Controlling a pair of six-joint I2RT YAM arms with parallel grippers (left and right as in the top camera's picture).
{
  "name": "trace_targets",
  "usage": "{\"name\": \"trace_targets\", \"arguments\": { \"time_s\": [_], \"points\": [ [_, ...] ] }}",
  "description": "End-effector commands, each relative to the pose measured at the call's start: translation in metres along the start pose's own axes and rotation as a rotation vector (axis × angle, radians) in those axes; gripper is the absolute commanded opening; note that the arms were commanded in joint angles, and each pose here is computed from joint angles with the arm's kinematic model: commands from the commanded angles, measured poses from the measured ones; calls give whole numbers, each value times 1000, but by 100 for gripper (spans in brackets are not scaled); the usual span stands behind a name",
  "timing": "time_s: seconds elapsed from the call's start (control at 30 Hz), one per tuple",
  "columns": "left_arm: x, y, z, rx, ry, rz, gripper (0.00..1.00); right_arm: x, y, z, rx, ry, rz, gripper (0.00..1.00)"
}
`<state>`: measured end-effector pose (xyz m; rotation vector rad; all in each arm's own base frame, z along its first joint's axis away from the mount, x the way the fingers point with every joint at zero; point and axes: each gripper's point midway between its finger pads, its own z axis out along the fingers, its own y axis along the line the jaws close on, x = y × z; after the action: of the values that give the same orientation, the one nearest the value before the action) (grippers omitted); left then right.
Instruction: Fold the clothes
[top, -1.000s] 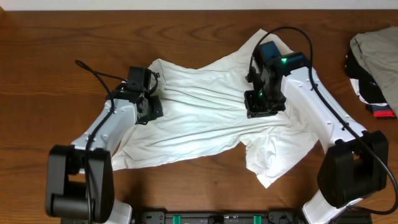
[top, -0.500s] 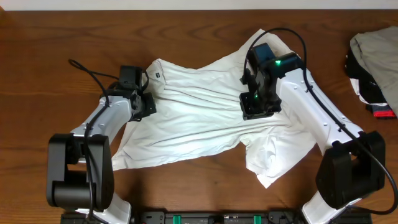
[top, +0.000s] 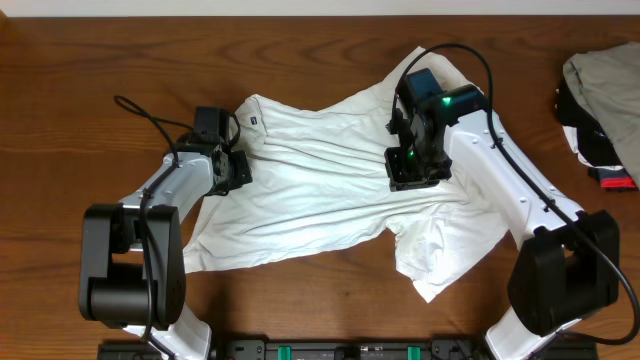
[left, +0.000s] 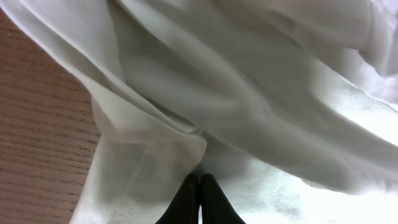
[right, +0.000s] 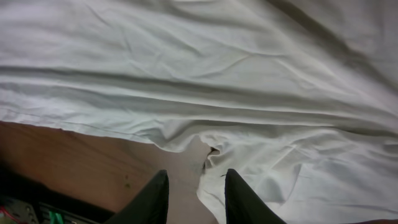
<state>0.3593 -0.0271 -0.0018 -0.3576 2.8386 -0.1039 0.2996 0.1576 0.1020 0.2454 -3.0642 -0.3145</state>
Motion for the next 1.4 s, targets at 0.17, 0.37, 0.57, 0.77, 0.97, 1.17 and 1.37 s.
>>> {"name": "trace_targets", "arguments": {
  "time_s": [0.17, 0.37, 0.57, 0.77, 0.97, 1.17, 1.37],
  "points": [
    [-3, 14, 4, -76, -6, 12, 6, 8, 7, 26, -5, 12, 4, 29],
    [-3, 23, 3, -127, -10, 13, 6, 14, -1, 55, -6, 9, 20, 27],
    [-5, 27, 3, -151, -18, 13, 6, 15, -7, 78, -9, -16, 36, 27],
    [-7, 37, 1, -211, -34, 14, 6, 22, -18, 88, 13, -2, 68, 27],
    [-14, 57, -5, -330, -72, 16, 6, 24, -23, 88, 15, 9, 89, 26],
    [-23, 78, -14, -452, -123, 1, 6, 26, -23, 88, 17, 16, 91, 26],
    [-31, 106, -23, -536, -160, -72, 6, 29, -24, 87, 21, 30, 94, 26]
  ]
}}
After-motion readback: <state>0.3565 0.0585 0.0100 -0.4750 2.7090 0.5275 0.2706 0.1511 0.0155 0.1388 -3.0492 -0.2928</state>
